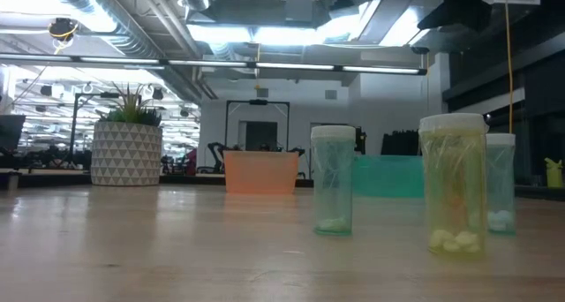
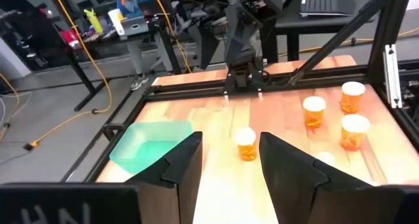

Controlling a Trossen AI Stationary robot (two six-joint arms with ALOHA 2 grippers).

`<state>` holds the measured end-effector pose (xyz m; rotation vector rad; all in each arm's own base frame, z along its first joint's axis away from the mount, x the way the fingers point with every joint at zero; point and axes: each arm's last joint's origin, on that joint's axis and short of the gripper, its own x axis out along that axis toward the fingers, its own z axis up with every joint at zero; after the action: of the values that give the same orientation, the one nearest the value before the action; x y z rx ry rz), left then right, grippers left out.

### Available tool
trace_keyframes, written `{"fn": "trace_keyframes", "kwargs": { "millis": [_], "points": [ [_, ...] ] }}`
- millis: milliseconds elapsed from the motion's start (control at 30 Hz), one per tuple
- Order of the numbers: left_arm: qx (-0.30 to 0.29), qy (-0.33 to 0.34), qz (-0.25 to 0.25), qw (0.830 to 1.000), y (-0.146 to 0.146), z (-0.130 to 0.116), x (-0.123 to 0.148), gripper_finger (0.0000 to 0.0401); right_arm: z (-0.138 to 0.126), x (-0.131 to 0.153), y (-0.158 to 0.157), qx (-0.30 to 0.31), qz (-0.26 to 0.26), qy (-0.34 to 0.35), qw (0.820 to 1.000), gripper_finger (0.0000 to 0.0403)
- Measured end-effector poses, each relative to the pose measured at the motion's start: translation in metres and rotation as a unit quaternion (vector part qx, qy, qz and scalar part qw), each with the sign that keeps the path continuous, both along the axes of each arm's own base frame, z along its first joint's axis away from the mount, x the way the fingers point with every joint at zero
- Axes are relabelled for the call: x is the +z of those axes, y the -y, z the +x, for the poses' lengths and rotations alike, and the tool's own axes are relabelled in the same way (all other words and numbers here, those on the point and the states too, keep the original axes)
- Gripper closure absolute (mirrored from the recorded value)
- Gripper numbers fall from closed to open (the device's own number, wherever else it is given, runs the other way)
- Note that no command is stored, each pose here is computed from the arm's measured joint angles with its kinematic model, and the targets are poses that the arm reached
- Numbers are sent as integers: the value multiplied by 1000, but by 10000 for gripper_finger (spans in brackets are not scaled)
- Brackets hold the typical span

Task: Pick and place medicine bottles into bin by pill shape (circle, oval)
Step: Put the small blue pill bottle into the orange bin

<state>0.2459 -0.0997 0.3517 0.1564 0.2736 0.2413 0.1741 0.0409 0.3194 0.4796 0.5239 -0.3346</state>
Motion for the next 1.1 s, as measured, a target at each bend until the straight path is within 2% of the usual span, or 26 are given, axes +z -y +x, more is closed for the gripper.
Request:
{"fn": "trace_keyframes", "kwargs": {
  "millis": [433,800,967,1100],
  "points": [
    [5,-1,3,1000,-1,0,0,257,0,0,2,3,-52,-8,999,114],
    [46,-1,35,998,-4,-1,0,257,-1,-1,2,2,-51,-14,999,114],
    [49,1,30,998,-4,-1,0,257,-1,-2,1,15,-47,-22,999,114],
    [39,-4,19,999,-6,1,-1,257,-4,-6,2,23,-64,-47,997,114]
  ]
}}
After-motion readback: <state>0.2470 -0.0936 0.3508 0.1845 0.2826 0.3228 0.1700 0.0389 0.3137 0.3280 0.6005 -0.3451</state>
